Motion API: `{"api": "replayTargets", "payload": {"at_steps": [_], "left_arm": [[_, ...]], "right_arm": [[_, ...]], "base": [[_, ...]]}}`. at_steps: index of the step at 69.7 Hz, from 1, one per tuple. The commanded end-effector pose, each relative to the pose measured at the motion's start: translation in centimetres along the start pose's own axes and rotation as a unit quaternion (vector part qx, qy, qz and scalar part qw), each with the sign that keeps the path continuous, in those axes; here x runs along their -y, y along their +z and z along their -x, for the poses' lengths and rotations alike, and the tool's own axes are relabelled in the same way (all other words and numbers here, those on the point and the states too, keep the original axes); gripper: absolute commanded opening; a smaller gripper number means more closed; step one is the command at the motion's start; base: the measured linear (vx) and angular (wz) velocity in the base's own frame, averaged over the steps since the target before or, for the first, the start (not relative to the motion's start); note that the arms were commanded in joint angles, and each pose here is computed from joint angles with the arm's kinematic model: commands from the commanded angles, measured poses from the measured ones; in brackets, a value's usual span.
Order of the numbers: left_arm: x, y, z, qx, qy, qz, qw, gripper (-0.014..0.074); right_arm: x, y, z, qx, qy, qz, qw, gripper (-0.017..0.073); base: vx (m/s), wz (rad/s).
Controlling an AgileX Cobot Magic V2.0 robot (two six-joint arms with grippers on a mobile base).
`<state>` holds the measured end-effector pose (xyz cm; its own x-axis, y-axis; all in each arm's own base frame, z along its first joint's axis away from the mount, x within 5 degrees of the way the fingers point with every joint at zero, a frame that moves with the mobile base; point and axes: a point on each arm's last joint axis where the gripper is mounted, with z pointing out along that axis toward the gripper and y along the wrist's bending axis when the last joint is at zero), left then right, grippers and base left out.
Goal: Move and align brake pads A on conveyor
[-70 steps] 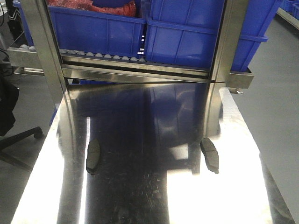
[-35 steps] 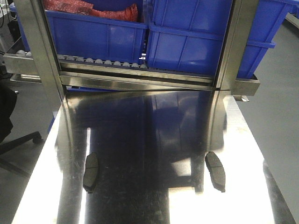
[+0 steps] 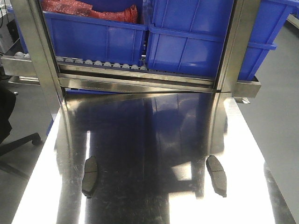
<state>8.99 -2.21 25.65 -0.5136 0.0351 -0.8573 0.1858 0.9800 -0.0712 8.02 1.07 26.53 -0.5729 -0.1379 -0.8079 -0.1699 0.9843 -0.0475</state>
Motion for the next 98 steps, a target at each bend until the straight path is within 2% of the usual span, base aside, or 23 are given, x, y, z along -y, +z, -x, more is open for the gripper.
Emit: {"api": "replayTargets", "payload": {"at_steps": [1,75,83,89,98], "left_arm": [[0.27,-0.34,1.37,0.041,0.0,-0.011,0.999,-0.0006],[0.27,-0.34,1.37,0.041,0.0,-0.011,0.999,0.0008],[0.27,-0.34,1.37,0.041,0.0,-0.011,0.999,0.0107],[0.27,-0.34,1.37,0.041,0.0,-0.011,0.999,0.0279],[0.28,-0.34,1.39,0.043,0.0,-0.012,0.999,0.0583]], "right_arm": [[0.16,-0.39,1.3,0.041,-0.004,-0.007,0.999,-0.0003],[0.16,-0.39,1.3,0.041,-0.004,-0.007,0.999,-0.0003],[0.16,-0.39,1.3,0.041,-0.004,-0.007,0.999,-0.0003],[0.16,-0.39,1.3,0.041,-0.004,-0.007,0.999,-0.0003],[0.16,-0.39,1.3,0.041,-0.004,-0.007,0.999,-0.0003]], "base": [[0.0,0.0],[0.0,0.0],[0.0,0.0],[0.0,0.0],[0.0,0.0]]}}
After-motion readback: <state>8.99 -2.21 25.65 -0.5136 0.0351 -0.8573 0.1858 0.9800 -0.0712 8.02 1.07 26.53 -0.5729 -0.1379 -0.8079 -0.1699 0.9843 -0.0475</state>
